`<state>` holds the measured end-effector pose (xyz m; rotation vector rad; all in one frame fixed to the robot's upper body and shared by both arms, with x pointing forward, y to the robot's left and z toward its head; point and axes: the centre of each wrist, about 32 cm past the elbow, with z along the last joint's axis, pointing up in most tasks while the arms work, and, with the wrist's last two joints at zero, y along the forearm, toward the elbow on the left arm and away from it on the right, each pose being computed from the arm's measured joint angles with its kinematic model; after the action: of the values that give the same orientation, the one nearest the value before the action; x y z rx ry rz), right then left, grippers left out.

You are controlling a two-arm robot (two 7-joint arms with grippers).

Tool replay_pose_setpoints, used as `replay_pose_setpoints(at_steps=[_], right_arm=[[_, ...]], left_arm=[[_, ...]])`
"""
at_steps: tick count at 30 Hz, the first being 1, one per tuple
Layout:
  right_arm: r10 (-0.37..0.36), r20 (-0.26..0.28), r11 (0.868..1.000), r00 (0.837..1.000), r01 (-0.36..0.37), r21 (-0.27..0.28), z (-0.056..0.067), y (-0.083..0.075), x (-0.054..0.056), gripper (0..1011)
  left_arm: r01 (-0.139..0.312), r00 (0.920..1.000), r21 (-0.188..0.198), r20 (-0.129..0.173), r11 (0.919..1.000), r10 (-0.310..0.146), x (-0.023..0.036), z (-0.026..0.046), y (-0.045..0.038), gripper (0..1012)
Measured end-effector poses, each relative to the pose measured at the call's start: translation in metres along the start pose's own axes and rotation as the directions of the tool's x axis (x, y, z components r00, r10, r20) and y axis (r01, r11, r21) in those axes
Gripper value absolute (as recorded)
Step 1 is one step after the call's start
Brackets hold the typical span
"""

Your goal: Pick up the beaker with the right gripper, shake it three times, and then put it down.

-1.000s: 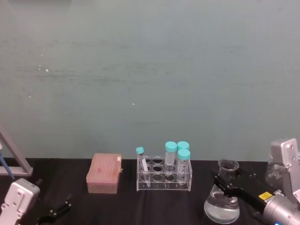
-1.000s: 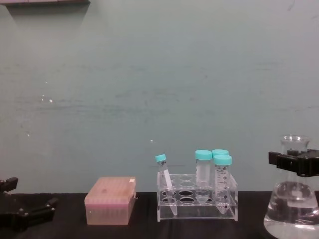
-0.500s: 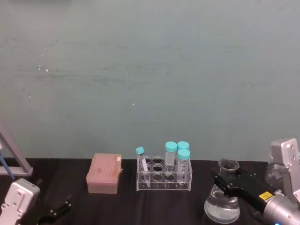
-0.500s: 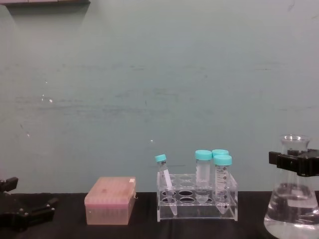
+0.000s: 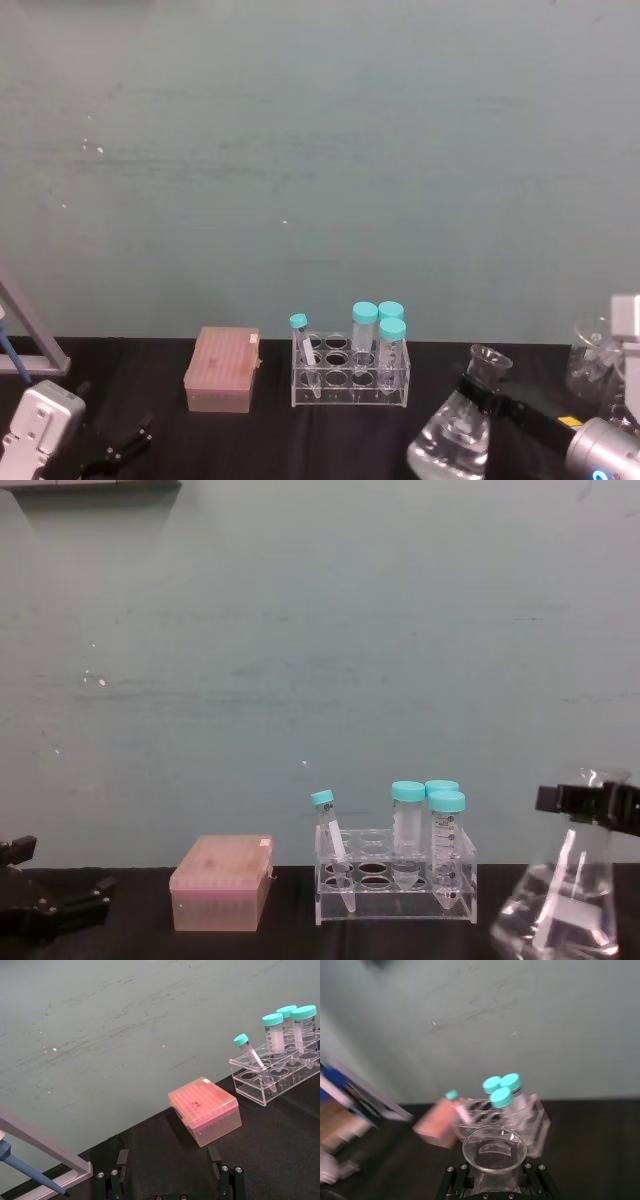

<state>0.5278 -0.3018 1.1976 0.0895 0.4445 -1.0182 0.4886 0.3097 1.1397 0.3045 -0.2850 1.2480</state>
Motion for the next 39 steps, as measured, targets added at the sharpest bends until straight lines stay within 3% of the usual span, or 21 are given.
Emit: replay_pose_setpoints(at_steps=[1, 2, 3, 4, 5, 7, 14, 19, 23, 24, 26, 27, 29, 30, 32, 33, 34, 35, 37, 38, 39], right_arm=[[0.000, 0.000, 1.000, 1.000, 0.000, 0.000, 0.000, 0.000, 0.000, 451], [0.021, -0.108, 1.000, 0.994, -0.021, 0.001, 0.000, -0.001, 0.001, 452], [0.033, -0.161, 0.999, 0.986, -0.033, 0.003, 0.000, -0.001, 0.001, 452], [0.056, -0.254, 0.998, 0.966, -0.054, 0.013, -0.001, -0.002, 0.002, 452], [0.056, -0.254, 0.998, 0.966, -0.054, 0.013, -0.001, -0.002, 0.002, 452], [0.093, -0.397, 0.996, 0.913, -0.085, 0.039, -0.003, -0.003, 0.003, 452], [0.161, -0.568, 0.987, 0.807, -0.118, 0.112, -0.009, -0.003, 0.005, 452], [0.172, -0.598, 0.985, 0.783, -0.115, 0.132, -0.009, -0.003, 0.006, 452], [0.151, -0.573, 0.988, 0.805, -0.105, 0.113, -0.008, -0.002, 0.006, 452], [0.129, -0.535, 0.991, 0.835, -0.094, 0.094, -0.006, -0.001, 0.005, 452], [0.106, -0.481, 0.994, 0.870, -0.079, 0.077, -0.004, -0.001, 0.005, 452], [0.085, -0.413, 0.996, 0.907, -0.065, 0.062, -0.002, -0.001, 0.004, 452], [0.061, -0.314, 0.998, 0.947, -0.047, 0.050, 0.000, -0.001, 0.003, 452], [0.036, -0.195, 0.999, 0.980, -0.028, 0.044, 0.002, -0.001, 0.002, 452], [0.009, -0.064, 0.999, 0.998, -0.006, 0.044, 0.004, -0.001, 0.002, 452], [-0.002, -0.010, 0.999, 1.000, 0.002, 0.043, 0.005, -0.002, 0.001, 451], [-0.029, 0.122, 0.998, 0.992, 0.023, 0.051, 0.008, -0.002, 0.001, 452], [-0.037, 0.172, 0.998, 0.984, 0.028, 0.053, 0.009, -0.002, 0.001, 452], [-0.065, 0.316, 0.997, 0.946, 0.046, 0.067, 0.011, -0.003, 0.001, 452], [-0.086, 0.424, 0.995, 0.901, 0.060, 0.076, 0.013, -0.004, 0.001, 452], [-0.108, 0.533, 0.993, 0.839, 0.072, 0.089, 0.014, -0.005, 0.002, 452]], left_arm=[[0.000, 1.0000, 0.000, 0.000, 1.0000, 0.000, 0.0000, 0.0000, 0.0000, 1000], [0.000, 1.0000, 0.000, 0.000, 1.0000, 0.000, 0.0000, 0.0000, 0.0000, 1000], [0.000, 1.0000, 0.000, 0.000, 1.0000, 0.000, 0.0000, 0.0000, 0.0000, 1000], [0.000, 1.0000, 0.000, 0.000, 1.0000, 0.000, 0.0000, 0.0000, 0.0000, 1000], [0.000, 1.0000, 0.000, 0.000, 1.0000, 0.000, 0.0000, 0.0000, 0.0000, 1000], [0.000, 1.0000, 0.000, 0.000, 1.0000, 0.000, 0.0000, 0.0000, 0.0000, 1000], [0.000, 1.0000, 0.000, 0.000, 1.0000, 0.000, 0.0000, 0.0000, 0.0000, 1000], [0.000, 1.0000, 0.000, 0.000, 1.0000, 0.000, 0.0000, 0.0000, 0.0000, 1000], [0.000, 1.0000, 0.000, 0.000, 1.0000, 0.000, 0.0000, 0.0000, 0.0000, 1000], [0.000, 1.0000, 0.000, 0.000, 1.0000, 0.000, 0.0000, 0.0000, 0.0000, 1000], [0.000, 1.0000, 0.000, 0.000, 1.0000, 0.000, 0.0000, 0.0000, 0.0000, 1000], [0.000, 1.0000, 0.000, 0.000, 1.0000, 0.000, 0.0000, 0.0000, 0.0000, 1000], [0.000, 1.0000, 0.000, 0.000, 1.0000, 0.000, 0.0000, 0.0000, 0.0000, 1000], [0.000, 1.0000, 0.000, 0.000, 1.0000, 0.000, 0.0000, 0.0000, 0.0000, 1000], [0.000, 1.0000, 0.000, 0.000, 1.0000, 0.000, 0.0000, 0.0000, 0.0000, 1000], [0.000, 1.0000, 0.000, 0.000, 1.0000, 0.000, 0.0000, 0.0000, 0.0000, 1000], [0.000, 1.0000, 0.000, 0.000, 1.0000, 0.000, 0.0000, 0.0000, 0.0000, 1000], [0.000, 1.0000, 0.000, 0.000, 1.0000, 0.000, 0.0000, 0.0000, 0.0000, 1000], [0.000, 1.0000, 0.000, 0.000, 1.0000, 0.000, 0.0000, 0.0000, 0.0000, 1000], [0.000, 1.0000, 0.000, 0.000, 1.0000, 0.000, 0.0000, 0.0000, 0.0000, 1000], [0.000, 1.0000, 0.000, 0.000, 1.0000, 0.000, 0.0000, 0.0000, 0.0000, 1000]])
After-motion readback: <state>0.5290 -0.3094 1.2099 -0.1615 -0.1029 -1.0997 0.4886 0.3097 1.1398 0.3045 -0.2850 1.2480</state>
